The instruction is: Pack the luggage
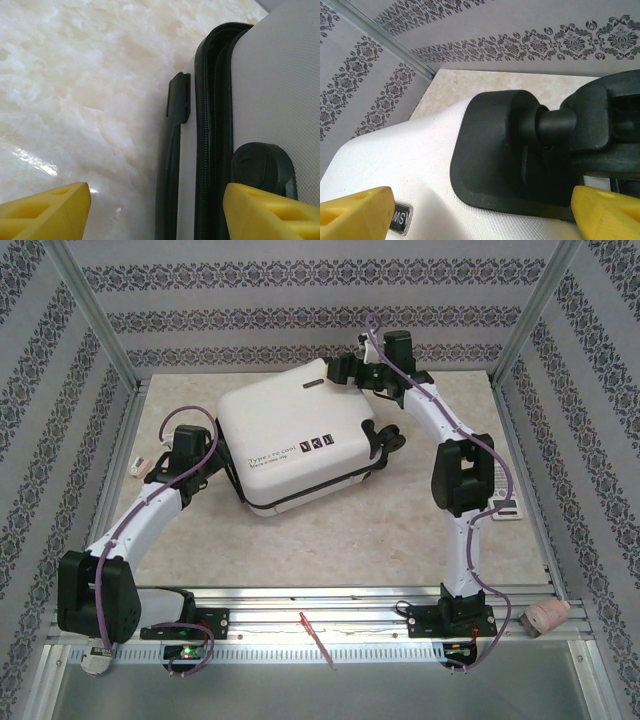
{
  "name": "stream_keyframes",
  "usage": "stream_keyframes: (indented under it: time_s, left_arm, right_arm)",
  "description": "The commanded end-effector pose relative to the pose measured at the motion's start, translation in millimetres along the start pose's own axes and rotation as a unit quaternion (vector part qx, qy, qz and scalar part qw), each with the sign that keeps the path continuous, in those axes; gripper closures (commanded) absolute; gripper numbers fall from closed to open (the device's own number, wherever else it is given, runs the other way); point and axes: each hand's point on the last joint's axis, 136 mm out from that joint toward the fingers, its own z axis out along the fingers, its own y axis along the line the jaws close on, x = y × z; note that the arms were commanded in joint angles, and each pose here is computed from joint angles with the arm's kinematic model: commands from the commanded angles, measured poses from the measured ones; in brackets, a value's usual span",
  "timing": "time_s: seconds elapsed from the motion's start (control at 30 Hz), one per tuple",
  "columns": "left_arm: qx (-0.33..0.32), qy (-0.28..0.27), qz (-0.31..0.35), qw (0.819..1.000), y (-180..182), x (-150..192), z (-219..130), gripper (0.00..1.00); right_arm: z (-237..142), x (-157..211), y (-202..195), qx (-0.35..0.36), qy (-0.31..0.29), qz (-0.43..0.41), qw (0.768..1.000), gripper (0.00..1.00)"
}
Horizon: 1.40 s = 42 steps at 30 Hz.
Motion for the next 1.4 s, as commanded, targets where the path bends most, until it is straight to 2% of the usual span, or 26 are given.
stream_keyframes:
  time_s: [0.0,0.2,0.33,0.47,0.73,0.83,1.07,1.23,1.37]
  left_arm:
    - [0.089,0.019,0.06,0.994,-59,0,-19,0.27]
    - [0.09,-0.015,0.08,0.993,-66,-23,-40,0.25]
    - [0.108,-0.021,0.079,0.991,-72,-27,-47,0.24]
    - [0.118,-0.012,0.078,0.99,-75,-24,-48,0.25]
    - [0.114,-0.006,0.074,0.991,-69,-16,-46,0.24]
    - [0.111,-0.002,0.076,0.991,-67,-14,-43,0.25]
    - [0.103,0.003,0.081,0.991,-66,-11,-36,0.24]
    - [0.091,0.001,0.084,0.992,-61,-12,-34,0.24]
    - [0.085,-0.008,0.091,0.992,-59,-18,-44,0.24]
  right_arm:
    - [-11,41,68,-0.107,0.073,0.012,0.991,0.09]
    - [-30,48,54,-0.088,0.064,0.019,0.994,0.08]
    - [-26,50,62,-0.106,0.07,0.021,0.992,0.08]
    - [-15,41,92,-0.142,0.073,0.002,0.987,0.09]
    - [-4,-5,162,-0.217,0.058,-0.034,0.974,0.09]
    - [-5,-14,174,-0.225,0.051,-0.043,0.972,0.09]
    - [6,-12,170,-0.235,0.061,-0.033,0.97,0.09]
    - [25,-8,145,-0.235,0.074,-0.004,0.969,0.1]
    - [13,-23,131,-0.216,0.054,-0.007,0.975,0.1]
